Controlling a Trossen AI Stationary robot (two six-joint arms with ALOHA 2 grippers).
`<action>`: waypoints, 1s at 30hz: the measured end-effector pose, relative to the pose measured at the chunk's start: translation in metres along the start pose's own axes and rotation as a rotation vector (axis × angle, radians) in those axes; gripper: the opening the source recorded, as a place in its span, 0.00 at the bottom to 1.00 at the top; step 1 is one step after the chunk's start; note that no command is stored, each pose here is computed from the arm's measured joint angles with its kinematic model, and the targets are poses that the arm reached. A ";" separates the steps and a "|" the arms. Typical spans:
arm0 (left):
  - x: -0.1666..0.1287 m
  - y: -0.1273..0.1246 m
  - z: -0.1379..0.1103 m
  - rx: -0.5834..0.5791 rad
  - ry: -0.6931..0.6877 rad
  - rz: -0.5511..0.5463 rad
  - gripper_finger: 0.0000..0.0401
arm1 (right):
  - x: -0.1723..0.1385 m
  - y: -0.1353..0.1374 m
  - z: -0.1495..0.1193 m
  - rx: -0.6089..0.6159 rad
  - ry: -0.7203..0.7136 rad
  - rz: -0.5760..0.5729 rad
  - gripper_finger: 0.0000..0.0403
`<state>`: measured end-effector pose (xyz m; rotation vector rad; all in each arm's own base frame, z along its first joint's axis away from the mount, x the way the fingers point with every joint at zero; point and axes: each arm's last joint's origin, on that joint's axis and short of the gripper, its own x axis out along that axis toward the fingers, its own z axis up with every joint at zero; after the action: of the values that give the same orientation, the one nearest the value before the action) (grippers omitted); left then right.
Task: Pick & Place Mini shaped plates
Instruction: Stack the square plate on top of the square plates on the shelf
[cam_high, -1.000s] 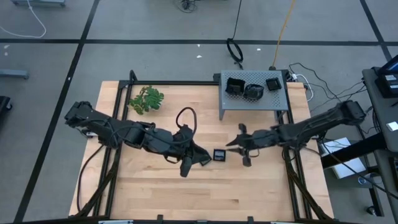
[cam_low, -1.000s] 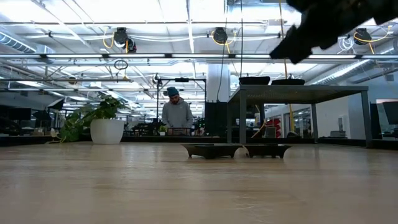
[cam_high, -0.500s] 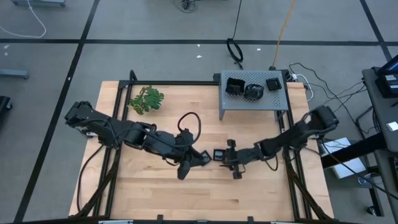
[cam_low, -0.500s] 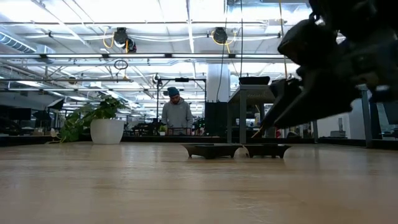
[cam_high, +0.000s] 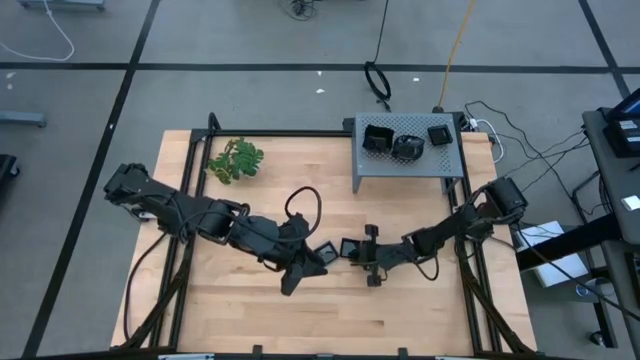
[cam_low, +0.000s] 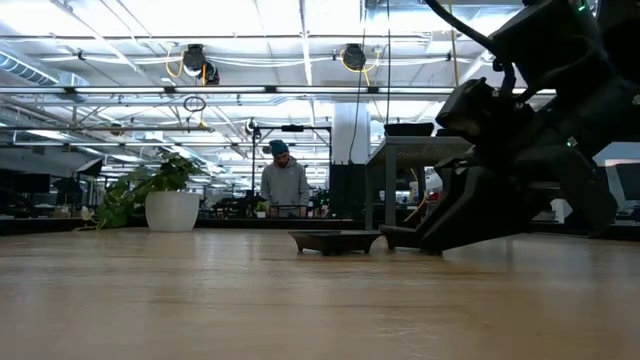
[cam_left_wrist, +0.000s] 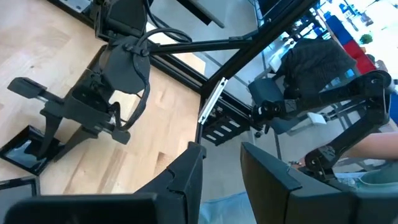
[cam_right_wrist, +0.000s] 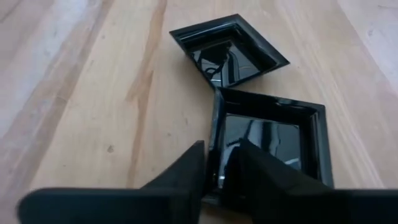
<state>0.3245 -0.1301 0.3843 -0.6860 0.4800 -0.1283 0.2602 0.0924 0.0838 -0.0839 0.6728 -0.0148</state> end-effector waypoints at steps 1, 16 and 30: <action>0.000 0.000 0.000 0.001 0.001 -0.001 0.28 | 0.000 0.001 0.000 -0.001 0.000 0.003 0.18; -0.001 -0.006 -0.006 0.010 0.013 -0.014 0.28 | -0.043 0.001 0.044 0.051 -0.218 0.086 0.00; -0.001 -0.005 -0.005 0.082 0.011 -0.013 0.28 | -0.167 -0.055 0.092 0.157 -0.568 0.034 0.01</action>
<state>0.3220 -0.1364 0.3843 -0.6084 0.4780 -0.1628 0.1875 0.0509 0.2638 0.0746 0.1037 -0.0106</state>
